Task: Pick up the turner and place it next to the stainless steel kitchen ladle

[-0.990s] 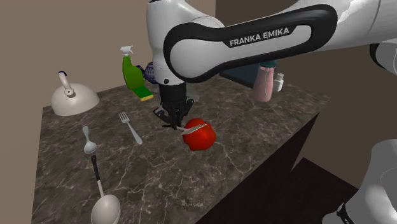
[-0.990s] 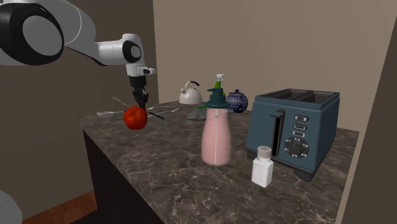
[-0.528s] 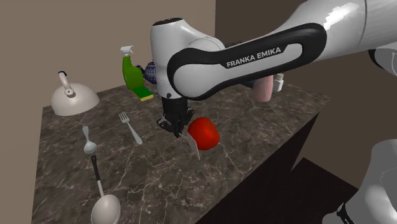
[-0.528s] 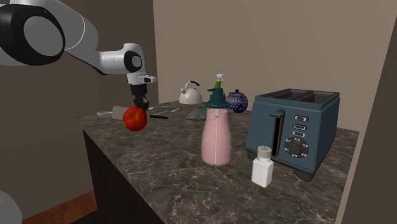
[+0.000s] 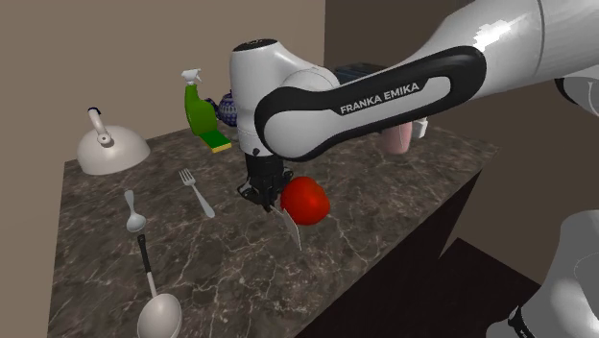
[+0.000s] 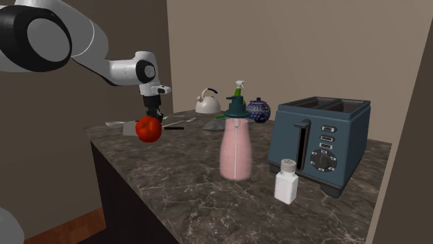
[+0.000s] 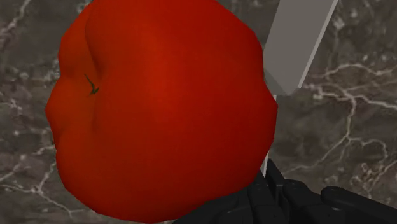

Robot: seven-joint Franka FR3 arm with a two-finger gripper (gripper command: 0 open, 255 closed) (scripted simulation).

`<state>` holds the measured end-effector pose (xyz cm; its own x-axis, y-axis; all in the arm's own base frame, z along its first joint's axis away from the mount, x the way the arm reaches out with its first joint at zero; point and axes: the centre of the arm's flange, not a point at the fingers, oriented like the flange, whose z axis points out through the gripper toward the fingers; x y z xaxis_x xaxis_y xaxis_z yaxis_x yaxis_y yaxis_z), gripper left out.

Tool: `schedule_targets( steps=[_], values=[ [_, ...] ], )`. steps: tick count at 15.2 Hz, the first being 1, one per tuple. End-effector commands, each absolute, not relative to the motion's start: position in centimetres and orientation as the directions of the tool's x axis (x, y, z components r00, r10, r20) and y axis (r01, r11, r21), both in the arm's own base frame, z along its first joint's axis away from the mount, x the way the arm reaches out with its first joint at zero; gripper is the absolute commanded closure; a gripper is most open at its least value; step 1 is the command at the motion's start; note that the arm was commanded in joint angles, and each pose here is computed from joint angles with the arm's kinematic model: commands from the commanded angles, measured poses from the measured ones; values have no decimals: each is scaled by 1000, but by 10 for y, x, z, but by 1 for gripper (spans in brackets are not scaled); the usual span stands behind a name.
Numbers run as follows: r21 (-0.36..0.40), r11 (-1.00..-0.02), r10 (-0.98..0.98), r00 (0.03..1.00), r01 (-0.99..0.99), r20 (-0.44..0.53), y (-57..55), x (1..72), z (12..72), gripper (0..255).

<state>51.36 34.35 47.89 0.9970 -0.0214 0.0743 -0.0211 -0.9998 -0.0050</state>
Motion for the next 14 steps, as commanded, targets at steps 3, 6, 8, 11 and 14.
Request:
schedule_targets(
  steps=[3,6,8,11,14],
  values=[
    [-1,-1000,-21,998,-21,66,344,513,475,0],
    [0,-1000,-21,998,-21,66,344,513,476,0],
    [0,-1000,-21,998,-21,66,343,513,475,0],
    [0,-1000,-21,998,-21,66,344,510,514,0],
    [0,-1000,-21,998,-21,66,344,510,525,0]
  ],
)
